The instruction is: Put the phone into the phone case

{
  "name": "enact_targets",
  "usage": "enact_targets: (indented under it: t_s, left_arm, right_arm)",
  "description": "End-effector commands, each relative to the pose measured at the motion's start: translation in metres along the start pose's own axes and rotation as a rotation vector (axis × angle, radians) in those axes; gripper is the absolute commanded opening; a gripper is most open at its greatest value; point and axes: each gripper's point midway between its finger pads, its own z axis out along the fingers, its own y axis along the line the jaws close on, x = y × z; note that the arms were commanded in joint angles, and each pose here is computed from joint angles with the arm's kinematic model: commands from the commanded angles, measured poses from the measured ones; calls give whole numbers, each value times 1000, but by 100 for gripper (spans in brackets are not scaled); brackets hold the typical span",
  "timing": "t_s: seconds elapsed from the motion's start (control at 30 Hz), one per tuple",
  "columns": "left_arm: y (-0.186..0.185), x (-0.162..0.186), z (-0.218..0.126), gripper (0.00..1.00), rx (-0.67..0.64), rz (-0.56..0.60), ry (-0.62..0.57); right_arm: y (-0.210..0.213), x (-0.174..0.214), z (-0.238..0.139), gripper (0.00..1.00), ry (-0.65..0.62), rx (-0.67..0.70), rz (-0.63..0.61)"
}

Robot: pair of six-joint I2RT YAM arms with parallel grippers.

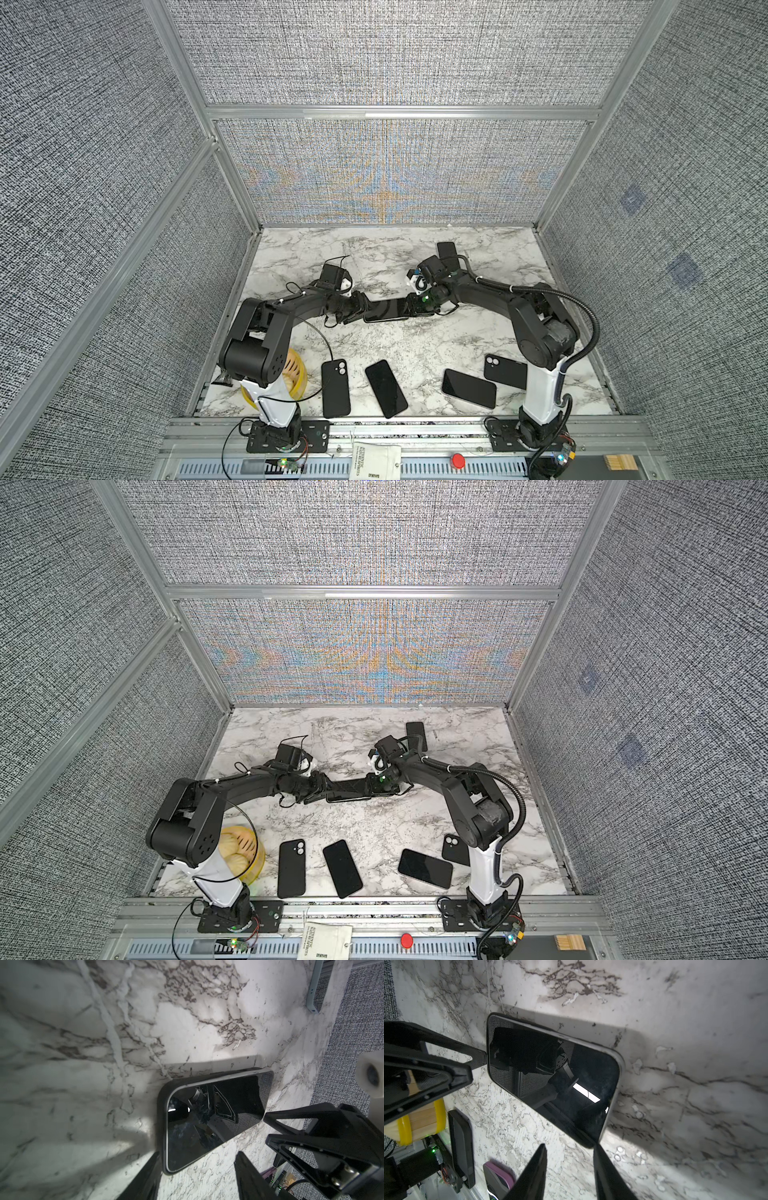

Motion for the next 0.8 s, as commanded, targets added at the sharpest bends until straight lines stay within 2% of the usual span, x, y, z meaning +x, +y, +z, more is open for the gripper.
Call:
enact_targets:
  t_s: [0.0, 0.23, 0.77]
  left_arm:
    - [3, 0, 2, 57, -29, 19, 30]
    - [2, 0, 1, 54, -32, 32, 34]
    - [5, 1, 5, 49, -23, 20, 31]
  right_arm:
    - [3, -7, 4, 38, -25, -14, -9]
    - [1, -2, 7, 31, -10, -9, -5]
    - [1, 2, 6, 22, 2, 4, -1]
